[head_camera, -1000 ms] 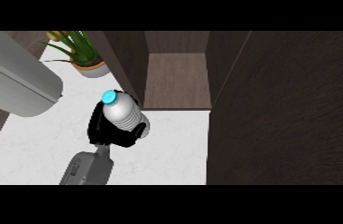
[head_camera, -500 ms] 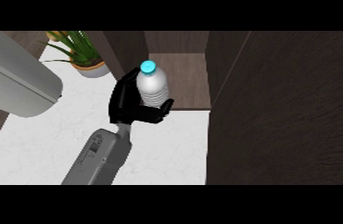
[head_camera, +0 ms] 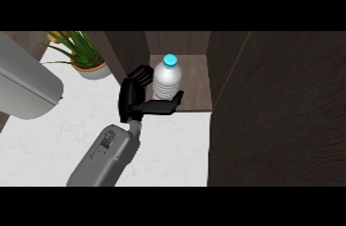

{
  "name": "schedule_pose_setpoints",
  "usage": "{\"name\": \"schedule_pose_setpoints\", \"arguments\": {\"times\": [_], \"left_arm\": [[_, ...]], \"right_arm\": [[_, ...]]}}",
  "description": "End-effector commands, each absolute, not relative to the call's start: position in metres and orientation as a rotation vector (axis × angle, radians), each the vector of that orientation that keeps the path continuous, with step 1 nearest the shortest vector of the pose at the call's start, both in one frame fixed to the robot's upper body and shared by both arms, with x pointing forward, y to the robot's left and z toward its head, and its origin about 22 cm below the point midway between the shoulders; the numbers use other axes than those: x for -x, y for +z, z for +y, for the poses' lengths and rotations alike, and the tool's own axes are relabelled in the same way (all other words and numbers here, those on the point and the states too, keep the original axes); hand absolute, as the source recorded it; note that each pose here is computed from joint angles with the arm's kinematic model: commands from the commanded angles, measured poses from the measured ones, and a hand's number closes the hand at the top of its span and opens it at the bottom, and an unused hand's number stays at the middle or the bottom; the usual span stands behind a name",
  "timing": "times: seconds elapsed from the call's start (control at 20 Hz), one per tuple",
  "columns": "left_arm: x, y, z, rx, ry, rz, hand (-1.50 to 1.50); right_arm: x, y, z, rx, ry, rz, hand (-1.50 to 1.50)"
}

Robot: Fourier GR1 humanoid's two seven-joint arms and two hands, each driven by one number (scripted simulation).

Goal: Pick up the bottled water, place it into the cabinet and close the cabinet

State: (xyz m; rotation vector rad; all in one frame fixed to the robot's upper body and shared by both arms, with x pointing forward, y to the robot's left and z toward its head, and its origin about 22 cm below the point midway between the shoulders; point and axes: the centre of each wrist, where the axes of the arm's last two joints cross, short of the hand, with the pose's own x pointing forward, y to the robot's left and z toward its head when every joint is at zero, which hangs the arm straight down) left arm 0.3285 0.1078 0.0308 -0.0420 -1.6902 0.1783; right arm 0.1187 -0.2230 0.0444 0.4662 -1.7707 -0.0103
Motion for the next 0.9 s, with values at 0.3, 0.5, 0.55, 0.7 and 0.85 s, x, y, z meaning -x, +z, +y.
{"name": "schedule_pose_setpoints", "arguments": {"times": [0.3, 0.5, 0.55, 0.7, 0.85], "left_arm": [[-0.387, 0.089, 0.096, -0.085, 0.099, -1.753, 1.50], [-0.385, 0.077, 0.098, -0.205, 0.019, -1.739, 1.50], [-0.386, 0.072, 0.103, -0.216, 0.024, -1.730, 1.50], [-0.390, 0.058, 0.099, -0.220, 0.005, -1.722, 1.50], [-0.414, 0.060, 0.117, -0.304, -0.012, -1.684, 1.50]], "right_arm": [[-0.120, 0.041, -0.214, -0.497, -0.005, -1.759, -1.50], [-0.122, 0.042, -0.214, -0.504, 0.011, -1.761, -1.50], [-0.132, 0.046, -0.217, -0.503, 0.010, -1.771, -1.50], [-0.119, 0.043, -0.212, -0.490, -0.020, -1.760, -1.50], [-0.108, 0.038, -0.225, -0.493, -0.008, -1.752, -1.50]]}}
